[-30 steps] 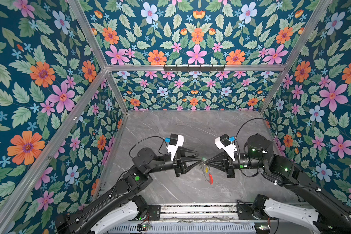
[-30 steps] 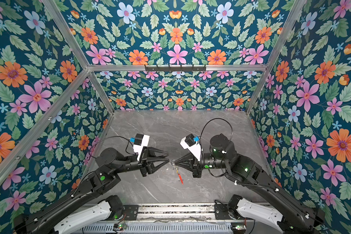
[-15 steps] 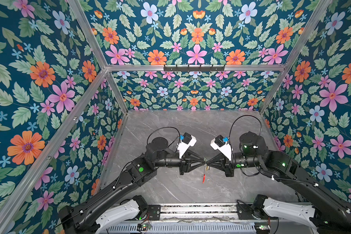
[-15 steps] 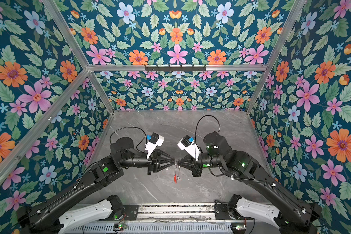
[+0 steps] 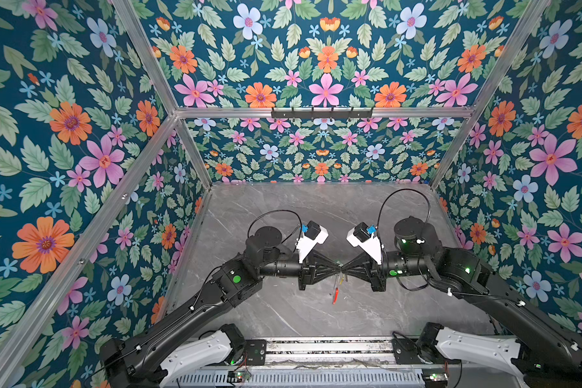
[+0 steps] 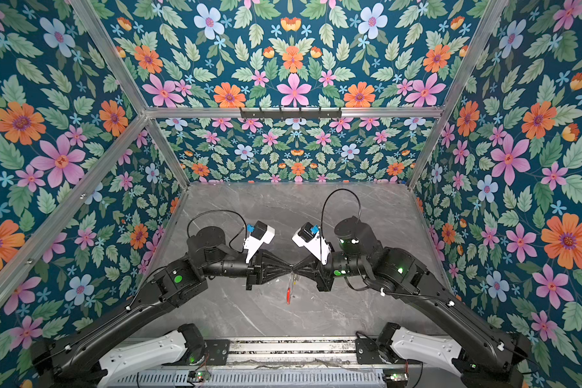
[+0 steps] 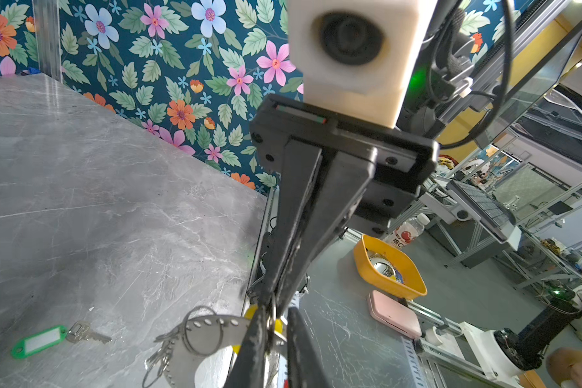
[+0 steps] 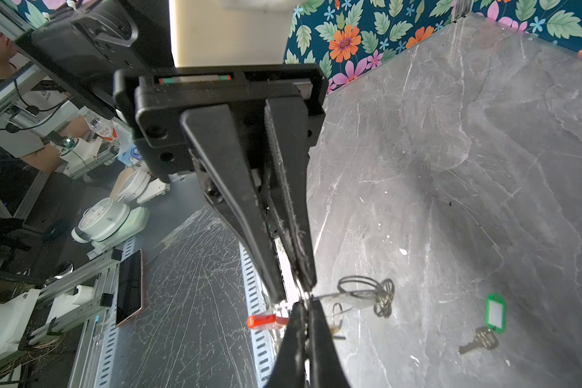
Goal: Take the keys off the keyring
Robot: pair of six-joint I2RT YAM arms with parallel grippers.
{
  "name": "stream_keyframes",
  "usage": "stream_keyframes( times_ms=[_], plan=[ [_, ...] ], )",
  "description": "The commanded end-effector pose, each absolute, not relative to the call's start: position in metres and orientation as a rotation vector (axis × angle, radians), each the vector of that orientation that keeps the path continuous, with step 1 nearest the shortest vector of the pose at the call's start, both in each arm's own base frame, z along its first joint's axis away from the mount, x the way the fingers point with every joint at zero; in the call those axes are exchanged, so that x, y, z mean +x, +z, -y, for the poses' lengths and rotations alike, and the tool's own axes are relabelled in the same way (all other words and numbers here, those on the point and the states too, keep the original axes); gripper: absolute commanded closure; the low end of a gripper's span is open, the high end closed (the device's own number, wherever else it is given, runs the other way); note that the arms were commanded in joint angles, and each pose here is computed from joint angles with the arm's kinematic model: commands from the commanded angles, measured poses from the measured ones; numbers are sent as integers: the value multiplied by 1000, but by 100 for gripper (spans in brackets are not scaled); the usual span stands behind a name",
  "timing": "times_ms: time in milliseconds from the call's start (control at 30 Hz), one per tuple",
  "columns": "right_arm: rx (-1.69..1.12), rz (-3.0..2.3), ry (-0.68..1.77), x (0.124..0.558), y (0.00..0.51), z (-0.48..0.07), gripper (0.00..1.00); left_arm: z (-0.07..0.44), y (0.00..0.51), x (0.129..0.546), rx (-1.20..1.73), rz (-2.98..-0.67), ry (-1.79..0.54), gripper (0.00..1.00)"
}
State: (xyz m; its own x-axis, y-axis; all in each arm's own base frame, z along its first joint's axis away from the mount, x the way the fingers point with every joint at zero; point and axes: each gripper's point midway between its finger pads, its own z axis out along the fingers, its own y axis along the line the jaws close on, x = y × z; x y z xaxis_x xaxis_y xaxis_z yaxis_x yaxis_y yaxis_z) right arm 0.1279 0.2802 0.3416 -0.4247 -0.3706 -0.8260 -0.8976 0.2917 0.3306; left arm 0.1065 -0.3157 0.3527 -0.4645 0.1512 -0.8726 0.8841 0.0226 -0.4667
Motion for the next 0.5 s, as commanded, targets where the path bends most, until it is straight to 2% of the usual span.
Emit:
stream_keyframes(
  times_ms=[0, 367, 467],
  plan=[
    [-1139, -1936, 1054, 130, 340, -281, 100, 316, 362, 104, 1085, -1626, -1505, 87],
    [-1156, -1938, 1025, 130, 340, -286, 100, 317, 360, 105, 1089, -1627, -1505, 94],
    [-1150, -1936, 1015, 132, 342, -285, 100, 317, 359, 105, 1083, -1632, -1498, 85]
  ],
)
